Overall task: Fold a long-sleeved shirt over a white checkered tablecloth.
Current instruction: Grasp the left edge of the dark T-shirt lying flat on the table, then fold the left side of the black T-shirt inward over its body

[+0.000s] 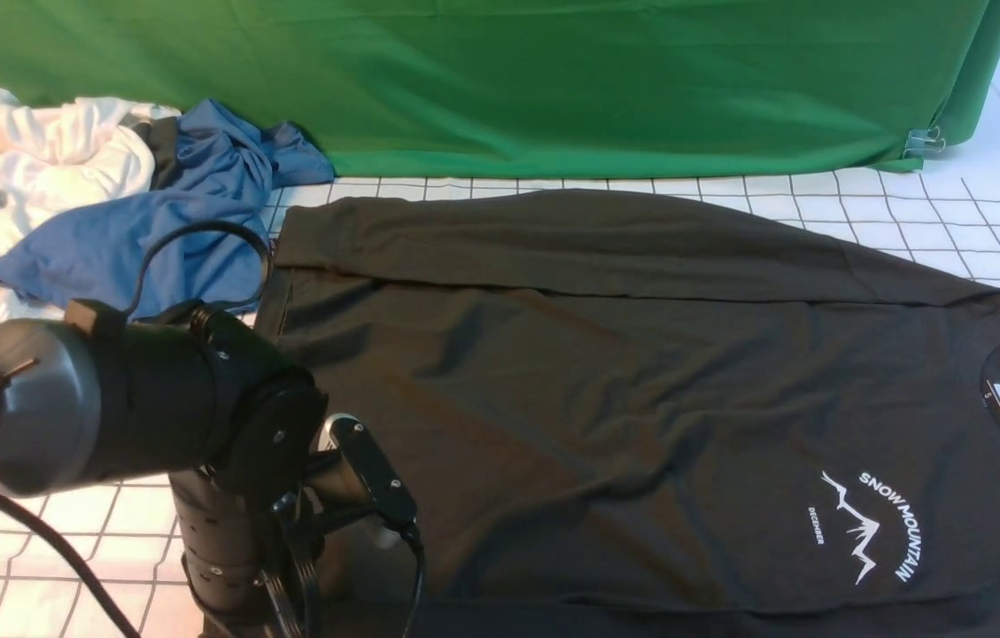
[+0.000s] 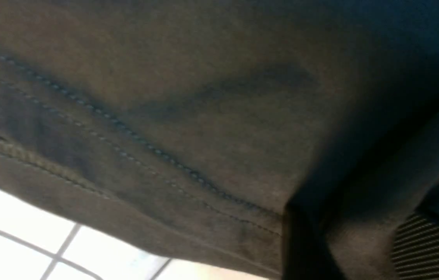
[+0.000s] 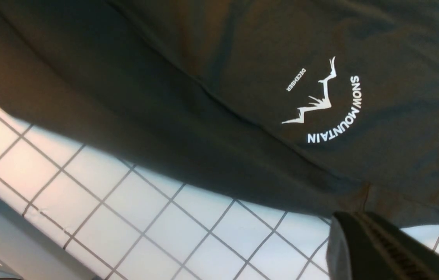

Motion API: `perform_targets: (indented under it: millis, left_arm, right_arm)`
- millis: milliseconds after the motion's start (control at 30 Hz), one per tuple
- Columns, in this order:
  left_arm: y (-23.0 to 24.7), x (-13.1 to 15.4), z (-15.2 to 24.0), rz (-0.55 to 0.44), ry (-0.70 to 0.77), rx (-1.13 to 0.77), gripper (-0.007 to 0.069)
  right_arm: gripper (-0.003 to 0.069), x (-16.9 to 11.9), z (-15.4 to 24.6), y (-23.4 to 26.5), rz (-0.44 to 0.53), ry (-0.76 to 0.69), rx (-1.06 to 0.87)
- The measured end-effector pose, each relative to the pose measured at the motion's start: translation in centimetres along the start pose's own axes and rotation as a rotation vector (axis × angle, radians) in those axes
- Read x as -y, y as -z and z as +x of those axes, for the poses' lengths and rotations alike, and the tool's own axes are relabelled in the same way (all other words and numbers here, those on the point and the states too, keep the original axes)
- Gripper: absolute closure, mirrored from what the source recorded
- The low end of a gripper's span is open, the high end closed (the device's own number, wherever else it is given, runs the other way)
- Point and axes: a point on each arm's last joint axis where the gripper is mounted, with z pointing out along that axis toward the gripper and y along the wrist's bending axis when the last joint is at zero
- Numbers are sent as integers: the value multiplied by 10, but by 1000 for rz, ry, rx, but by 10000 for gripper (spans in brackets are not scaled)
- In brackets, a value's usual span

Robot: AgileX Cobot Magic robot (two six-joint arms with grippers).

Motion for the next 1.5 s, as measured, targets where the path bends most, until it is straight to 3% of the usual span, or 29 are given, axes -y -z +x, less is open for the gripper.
perform_targets:
  millis: [233, 333, 800, 967, 1500]
  left_arm:
    - [2, 3, 1, 17, 22, 11, 591]
    - [7, 3, 3, -2, 18, 32, 633]
    - [88, -11, -9, -134, 10, 216, 635]
    - [116, -27, -25, -246, -18, 265, 635]
    - [147, -64, -81, -380, -37, 293, 635]
  right_arm:
    - [643, 0, 0, 0, 0, 0, 1]
    - [643, 0, 0, 0, 0, 0, 1]
    - [643, 1, -4, 0, 15, 0, 41]
    - [643, 2, -4, 0, 18, 1, 43]
    - [643, 5, -3, 0, 52, 12, 31]
